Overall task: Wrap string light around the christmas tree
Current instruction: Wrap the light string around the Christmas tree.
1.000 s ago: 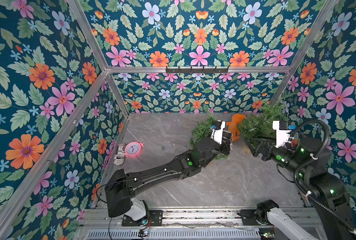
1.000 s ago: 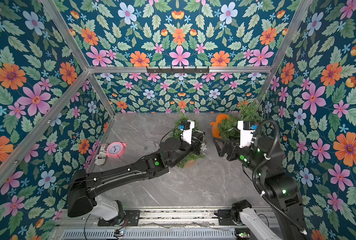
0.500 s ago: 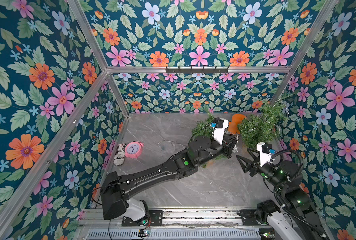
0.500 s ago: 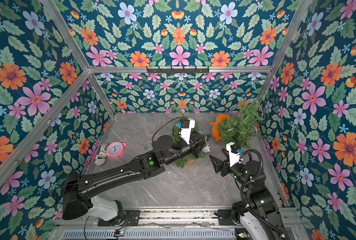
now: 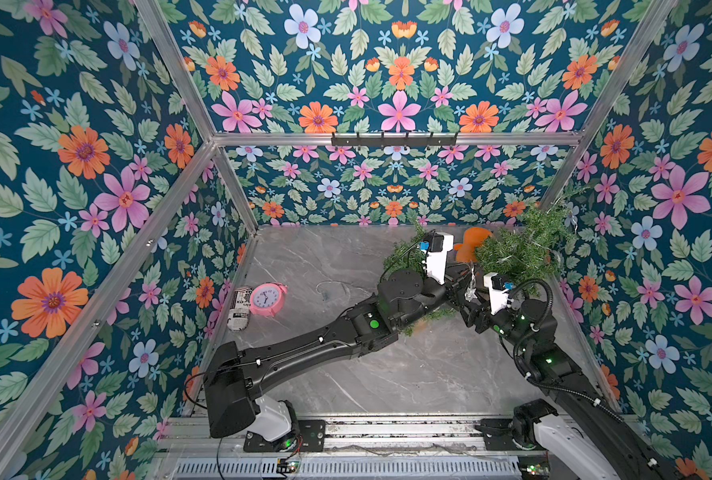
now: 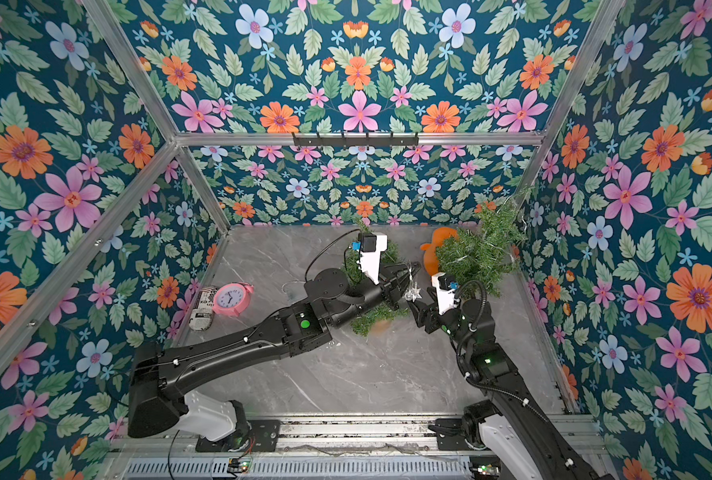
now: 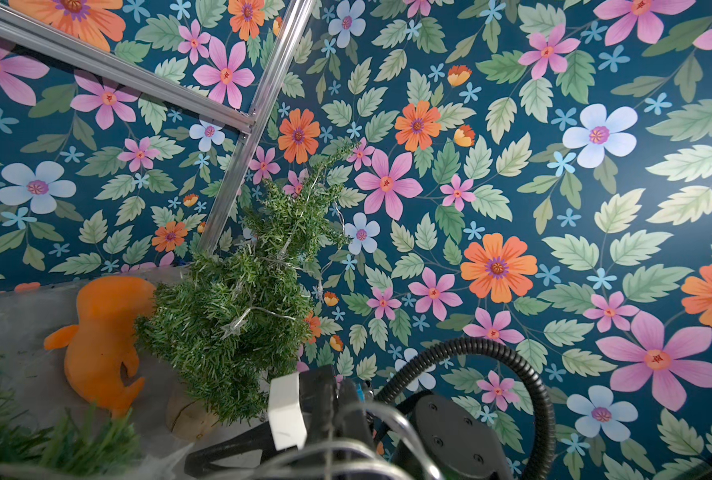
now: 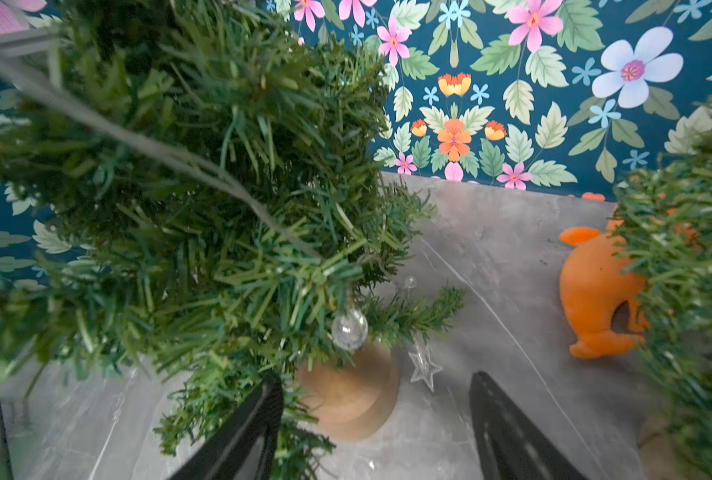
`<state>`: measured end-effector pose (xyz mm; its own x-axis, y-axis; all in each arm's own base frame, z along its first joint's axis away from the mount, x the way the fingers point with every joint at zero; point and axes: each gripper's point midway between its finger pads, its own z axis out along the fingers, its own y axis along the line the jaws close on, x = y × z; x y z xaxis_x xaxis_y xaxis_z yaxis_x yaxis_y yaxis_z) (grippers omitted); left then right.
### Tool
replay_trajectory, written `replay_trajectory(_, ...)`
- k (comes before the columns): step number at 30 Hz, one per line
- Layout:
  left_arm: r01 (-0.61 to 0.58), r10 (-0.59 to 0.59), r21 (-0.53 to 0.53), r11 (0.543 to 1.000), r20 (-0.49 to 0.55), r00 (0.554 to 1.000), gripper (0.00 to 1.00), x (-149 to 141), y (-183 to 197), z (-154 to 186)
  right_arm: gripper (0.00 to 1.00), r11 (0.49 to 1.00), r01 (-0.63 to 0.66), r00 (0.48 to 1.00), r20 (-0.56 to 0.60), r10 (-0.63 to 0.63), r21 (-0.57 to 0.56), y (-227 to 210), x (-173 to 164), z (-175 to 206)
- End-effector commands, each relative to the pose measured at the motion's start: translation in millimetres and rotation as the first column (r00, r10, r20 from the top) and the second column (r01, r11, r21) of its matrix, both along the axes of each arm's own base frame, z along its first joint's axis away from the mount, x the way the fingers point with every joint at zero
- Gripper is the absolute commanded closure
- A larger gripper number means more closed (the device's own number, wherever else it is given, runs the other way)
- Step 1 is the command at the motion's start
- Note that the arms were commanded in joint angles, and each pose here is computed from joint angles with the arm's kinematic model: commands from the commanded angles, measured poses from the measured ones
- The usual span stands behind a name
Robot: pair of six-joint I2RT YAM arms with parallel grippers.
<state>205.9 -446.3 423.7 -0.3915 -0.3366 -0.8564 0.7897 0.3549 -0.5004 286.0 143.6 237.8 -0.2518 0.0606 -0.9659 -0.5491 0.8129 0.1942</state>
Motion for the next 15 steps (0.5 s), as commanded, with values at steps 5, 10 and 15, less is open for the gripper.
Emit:
replay_trajectory(5,-0.008,0.009,-0.042,0.999,0.009,1.0,1.0,-0.6,6.2,12.7,0.34,0.999,-0.012,0.998,0.062,0.01,0.032,6.4,14.4,17.3)
replay_trajectory(10,-0.001,0.001,-0.046,0.999,0.005,1.0,1.0,-2.4,5.5,12.9,0.34,0.999,-0.045,0.999,0.027,0.045,0.015,13.2,18.1,6.7)
replay_trajectory(15,0.003,-0.003,-0.055,0.998,0.002,1.0,1.0,-2.7,5.9,14.6,0.42,0.998,-0.067,0.998,0.011,0.067,0.004,17.7,22.1,-1.8)
